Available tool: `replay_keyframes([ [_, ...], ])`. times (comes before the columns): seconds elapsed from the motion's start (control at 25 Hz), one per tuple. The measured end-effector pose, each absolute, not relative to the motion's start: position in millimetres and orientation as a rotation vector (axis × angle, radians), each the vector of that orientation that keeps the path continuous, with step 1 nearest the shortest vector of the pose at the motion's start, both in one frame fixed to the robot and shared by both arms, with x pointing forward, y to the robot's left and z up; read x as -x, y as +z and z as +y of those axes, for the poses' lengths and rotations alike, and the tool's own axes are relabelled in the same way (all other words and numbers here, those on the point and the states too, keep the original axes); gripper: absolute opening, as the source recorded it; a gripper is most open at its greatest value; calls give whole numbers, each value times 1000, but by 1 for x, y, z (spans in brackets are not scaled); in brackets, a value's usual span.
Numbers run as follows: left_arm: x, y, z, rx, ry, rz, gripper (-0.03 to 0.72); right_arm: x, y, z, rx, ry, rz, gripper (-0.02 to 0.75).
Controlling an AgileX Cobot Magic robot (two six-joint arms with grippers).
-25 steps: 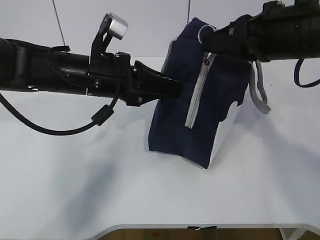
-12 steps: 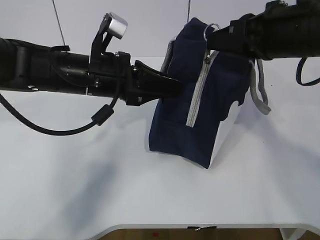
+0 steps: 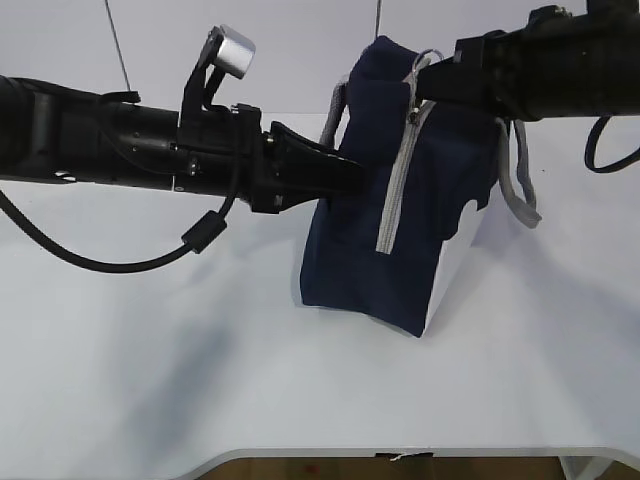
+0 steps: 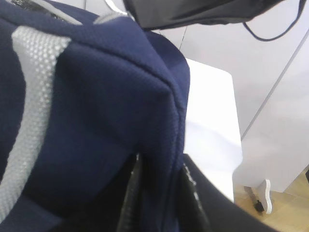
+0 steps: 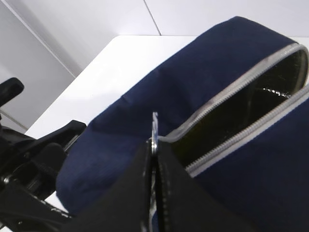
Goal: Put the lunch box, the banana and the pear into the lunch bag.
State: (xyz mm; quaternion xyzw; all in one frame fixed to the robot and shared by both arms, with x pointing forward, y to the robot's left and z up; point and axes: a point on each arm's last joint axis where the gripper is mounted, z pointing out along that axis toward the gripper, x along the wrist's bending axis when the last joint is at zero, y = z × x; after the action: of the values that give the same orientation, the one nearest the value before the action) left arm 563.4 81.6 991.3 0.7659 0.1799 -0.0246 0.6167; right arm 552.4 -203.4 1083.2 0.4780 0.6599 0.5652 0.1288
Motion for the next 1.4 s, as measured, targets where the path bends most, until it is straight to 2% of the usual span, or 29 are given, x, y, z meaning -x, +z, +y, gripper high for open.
replay_keyframes([
  [0.16,-563,991,82,-1763,-58,416,157,-557,1085,-203,-1383,1647,1912,6],
  [0.44,-563,991,82,-1769,-58,411,50,-558,1088,-203,-1376,1653,1906,6],
  [1.4,-555,991,74,-1786,-99,366,40,-560,1094,-202,-1386,1686,1874,6],
])
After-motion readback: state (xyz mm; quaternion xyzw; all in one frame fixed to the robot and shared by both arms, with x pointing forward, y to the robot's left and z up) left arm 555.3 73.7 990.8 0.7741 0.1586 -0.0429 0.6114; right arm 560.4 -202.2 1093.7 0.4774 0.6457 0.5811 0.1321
